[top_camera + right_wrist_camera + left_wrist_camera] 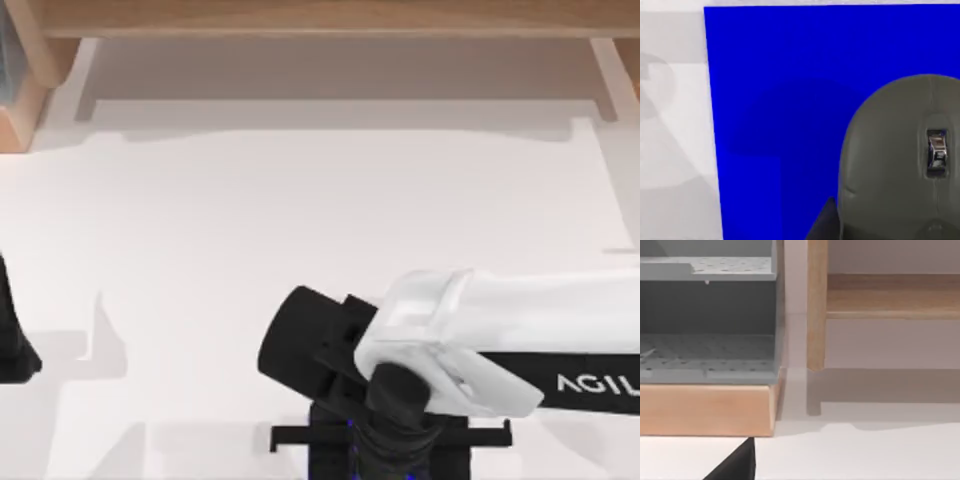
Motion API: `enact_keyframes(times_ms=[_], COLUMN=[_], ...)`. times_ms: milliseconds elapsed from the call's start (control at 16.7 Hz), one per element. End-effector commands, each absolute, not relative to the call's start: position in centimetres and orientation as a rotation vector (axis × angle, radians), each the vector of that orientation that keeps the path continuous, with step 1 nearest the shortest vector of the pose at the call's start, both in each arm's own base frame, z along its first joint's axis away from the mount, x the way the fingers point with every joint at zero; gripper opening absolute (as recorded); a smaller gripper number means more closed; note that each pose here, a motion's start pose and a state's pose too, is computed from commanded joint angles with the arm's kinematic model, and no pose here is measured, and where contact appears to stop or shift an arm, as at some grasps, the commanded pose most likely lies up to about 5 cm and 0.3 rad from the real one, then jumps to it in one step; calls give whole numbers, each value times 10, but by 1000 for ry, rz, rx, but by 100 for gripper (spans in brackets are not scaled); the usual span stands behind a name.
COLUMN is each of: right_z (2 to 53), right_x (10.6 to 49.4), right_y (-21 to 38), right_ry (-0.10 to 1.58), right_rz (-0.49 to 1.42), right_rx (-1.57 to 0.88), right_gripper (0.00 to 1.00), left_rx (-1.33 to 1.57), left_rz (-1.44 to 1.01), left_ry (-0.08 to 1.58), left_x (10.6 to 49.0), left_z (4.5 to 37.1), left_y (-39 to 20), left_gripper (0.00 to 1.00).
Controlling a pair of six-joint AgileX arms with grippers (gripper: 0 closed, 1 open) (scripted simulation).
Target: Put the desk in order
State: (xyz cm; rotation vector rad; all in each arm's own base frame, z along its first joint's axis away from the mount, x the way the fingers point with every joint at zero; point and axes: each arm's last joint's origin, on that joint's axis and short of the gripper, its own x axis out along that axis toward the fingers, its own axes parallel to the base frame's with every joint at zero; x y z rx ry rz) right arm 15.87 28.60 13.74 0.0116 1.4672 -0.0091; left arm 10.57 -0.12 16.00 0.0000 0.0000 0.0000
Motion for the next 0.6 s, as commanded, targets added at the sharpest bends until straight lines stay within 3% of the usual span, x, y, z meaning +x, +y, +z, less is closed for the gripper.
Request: enact_keyframes(times_ms=[240,600], right_z=[137,137], right_x=[159,159], right_y=[286,286], right_ry=[1467,1467], right_rz=[-9,-9], right_rx=[12,12], right_gripper=[0,45], left_rx=[0,0], left_rz=[0,0], left_ry=[0,0], left_x=[106,106], left_z=[160,160], left_y=[-1,-1], left_gripper=[100,100])
